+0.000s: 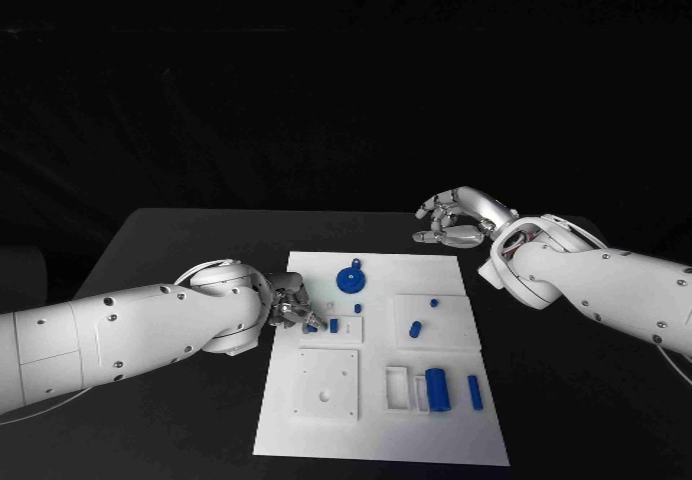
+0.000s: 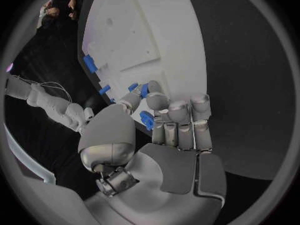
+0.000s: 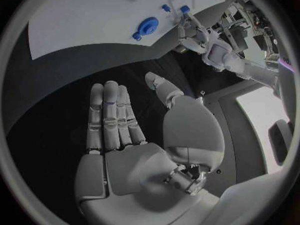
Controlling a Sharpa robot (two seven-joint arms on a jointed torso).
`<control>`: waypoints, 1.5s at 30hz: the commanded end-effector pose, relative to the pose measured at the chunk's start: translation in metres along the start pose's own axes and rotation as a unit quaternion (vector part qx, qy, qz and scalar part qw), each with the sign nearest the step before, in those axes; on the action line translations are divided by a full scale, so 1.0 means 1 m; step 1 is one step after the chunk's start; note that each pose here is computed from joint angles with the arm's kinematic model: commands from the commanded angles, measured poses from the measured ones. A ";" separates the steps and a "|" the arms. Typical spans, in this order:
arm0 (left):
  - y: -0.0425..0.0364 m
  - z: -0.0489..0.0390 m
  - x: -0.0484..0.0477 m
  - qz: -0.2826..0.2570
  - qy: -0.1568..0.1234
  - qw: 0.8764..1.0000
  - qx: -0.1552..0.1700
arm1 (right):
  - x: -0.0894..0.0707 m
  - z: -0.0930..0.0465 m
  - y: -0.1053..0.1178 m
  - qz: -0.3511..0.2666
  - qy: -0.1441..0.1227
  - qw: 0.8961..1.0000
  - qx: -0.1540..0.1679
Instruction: Assemble the parts on the task board
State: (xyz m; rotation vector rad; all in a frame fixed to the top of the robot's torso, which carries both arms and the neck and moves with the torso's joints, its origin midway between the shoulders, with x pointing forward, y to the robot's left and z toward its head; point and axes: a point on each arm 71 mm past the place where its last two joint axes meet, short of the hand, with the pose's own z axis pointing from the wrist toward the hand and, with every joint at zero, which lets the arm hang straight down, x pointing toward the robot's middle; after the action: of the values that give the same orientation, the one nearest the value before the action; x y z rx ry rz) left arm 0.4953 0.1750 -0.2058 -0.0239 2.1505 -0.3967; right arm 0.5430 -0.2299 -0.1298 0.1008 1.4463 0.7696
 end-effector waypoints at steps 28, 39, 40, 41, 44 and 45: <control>0.0007 0.0057 0.0054 0.016 0.027 0.999 -0.012 | 0.001 0.000 0.001 0.000 0.002 1.000 -0.005; 0.0007 0.0052 0.0067 0.018 0.035 0.999 -0.013 | 0.000 0.000 0.001 0.000 0.002 1.000 -0.004; 0.0012 0.0053 0.0065 0.018 0.035 0.999 -0.014 | 0.000 0.000 0.001 0.000 0.002 1.000 -0.004; 0.0015 0.0053 0.0065 0.018 0.035 0.999 -0.015 | 0.000 0.000 0.001 0.000 0.002 1.000 -0.004; 0.0029 0.0054 0.0061 0.018 0.035 0.999 -0.017 | 0.001 0.000 0.001 0.000 0.002 1.000 -0.005; 0.0032 0.0054 0.0061 0.018 0.035 0.999 -0.017 | 0.001 0.000 0.001 0.000 0.002 1.000 -0.005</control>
State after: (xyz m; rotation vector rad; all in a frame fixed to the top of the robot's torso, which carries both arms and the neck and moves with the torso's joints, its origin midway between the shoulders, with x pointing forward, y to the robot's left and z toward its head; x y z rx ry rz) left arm 0.4999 0.1720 -0.2050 -0.0056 2.1703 -0.3854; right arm 0.5429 -0.2300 -0.1298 0.1011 1.4465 0.7696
